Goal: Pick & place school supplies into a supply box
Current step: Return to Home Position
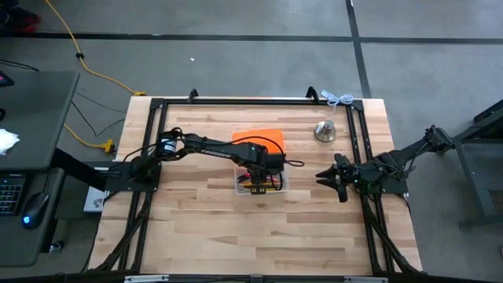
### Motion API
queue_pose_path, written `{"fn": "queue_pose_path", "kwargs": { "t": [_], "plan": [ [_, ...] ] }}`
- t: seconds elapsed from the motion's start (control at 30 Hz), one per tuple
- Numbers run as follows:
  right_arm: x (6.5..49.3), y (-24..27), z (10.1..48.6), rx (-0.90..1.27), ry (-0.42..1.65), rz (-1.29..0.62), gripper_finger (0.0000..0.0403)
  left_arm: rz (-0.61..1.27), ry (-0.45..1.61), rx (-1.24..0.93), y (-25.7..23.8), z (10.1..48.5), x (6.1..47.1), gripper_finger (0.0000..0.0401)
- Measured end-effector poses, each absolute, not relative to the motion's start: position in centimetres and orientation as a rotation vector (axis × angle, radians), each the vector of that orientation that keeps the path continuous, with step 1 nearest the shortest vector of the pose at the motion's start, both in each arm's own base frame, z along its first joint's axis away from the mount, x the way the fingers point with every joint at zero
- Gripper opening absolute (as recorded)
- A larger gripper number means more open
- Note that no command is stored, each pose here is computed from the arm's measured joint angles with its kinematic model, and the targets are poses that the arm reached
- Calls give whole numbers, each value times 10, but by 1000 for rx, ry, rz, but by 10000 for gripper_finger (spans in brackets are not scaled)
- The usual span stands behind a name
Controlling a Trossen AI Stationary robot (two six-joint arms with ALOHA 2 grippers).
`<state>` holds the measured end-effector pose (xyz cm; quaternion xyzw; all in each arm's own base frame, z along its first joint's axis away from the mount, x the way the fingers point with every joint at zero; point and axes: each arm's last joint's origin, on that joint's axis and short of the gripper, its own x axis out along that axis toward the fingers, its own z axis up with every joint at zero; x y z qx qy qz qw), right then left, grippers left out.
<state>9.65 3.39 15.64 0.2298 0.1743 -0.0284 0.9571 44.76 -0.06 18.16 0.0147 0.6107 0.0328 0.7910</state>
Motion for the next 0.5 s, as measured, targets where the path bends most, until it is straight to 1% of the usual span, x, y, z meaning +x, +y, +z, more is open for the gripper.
{"fn": "queue_pose_path", "kwargs": {
  "t": [0.23, 0.5],
  "plan": [
    [97, 34, 156, 466, 354, -58, 103, 75, 1309, 18, -1, 187, 446, 185],
    [97, 34, 157, 469, 348, -56, 103, 97, 1344, -5, -1, 218, 442, 188]
  ]
}}
